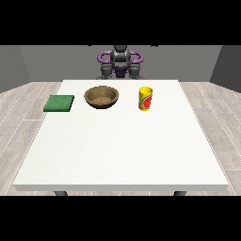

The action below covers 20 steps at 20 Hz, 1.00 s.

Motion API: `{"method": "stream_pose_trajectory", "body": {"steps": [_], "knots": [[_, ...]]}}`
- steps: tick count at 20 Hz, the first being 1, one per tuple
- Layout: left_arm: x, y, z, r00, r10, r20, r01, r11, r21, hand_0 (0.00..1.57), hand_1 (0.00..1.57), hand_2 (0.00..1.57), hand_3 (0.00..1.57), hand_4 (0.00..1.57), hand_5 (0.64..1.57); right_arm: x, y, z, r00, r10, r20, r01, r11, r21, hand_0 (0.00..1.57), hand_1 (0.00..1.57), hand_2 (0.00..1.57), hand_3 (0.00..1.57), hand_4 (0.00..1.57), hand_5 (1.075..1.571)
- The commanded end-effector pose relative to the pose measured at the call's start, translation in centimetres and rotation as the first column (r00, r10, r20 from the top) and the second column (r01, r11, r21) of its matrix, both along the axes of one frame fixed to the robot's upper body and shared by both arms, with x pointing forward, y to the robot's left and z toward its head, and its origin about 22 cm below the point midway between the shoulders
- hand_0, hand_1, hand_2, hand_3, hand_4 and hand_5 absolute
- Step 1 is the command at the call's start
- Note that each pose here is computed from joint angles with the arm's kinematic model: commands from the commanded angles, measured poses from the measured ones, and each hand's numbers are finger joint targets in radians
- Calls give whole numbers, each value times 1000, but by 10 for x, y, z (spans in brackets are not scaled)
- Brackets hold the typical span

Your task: Pick the cup and pour the ball into the bowl, then pick the bowl and place it on the pad

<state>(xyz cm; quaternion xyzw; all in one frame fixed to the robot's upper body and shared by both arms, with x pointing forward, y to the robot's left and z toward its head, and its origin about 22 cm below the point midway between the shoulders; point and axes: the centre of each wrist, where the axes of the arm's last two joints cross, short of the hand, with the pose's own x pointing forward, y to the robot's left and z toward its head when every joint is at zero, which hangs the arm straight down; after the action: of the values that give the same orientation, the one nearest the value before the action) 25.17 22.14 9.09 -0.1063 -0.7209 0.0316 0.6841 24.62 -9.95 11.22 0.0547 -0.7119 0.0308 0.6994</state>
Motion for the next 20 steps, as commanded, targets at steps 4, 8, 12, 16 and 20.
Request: {"method": "stream_pose_trajectory", "body": {"steps": [4, 8, 12, 16, 20], "knots": [[34, 2, 35, 956, 0, 295, -15, 999, 48, 0, 0, 0, 0, 0, 1512, 31, -10, 35, 967, 14, 253, -4, 999, -40, 0, 0, 0, 0, 0, 1569], [58, 19, 58, 906, 73, 417, -127, 986, 105, 0, 0, 0, 0, 0, 1483, 30, -24, 45, 933, 77, 352, -68, 997, -38, 0, 0, 0, 0, 0, 1568], [79, 39, 38, 910, 102, 401, -181, 970, 165, 0, 0, 0, 0, 0, 1447, 23, -13, 57, 929, 87, 361, -84, 996, -22, 0, 0, 0, 0, 0, 1567], [62, 48, -31, 918, 142, 369, -212, 964, 158, 0, 0, 0, 0, 0, 1435, 15, -36, 63, 927, 116, 358, -119, 993, -13, 0, 0, 0, 0, 0, 1569], [70, 73, -56, 900, 156, 408, -235, 960, 151, 0, 0, 0, 0, 0, 1405, 16, -40, 74, 897, 78, 435, -69, 997, -38, 0, 0, 0, 0, 0, 1568]]}}
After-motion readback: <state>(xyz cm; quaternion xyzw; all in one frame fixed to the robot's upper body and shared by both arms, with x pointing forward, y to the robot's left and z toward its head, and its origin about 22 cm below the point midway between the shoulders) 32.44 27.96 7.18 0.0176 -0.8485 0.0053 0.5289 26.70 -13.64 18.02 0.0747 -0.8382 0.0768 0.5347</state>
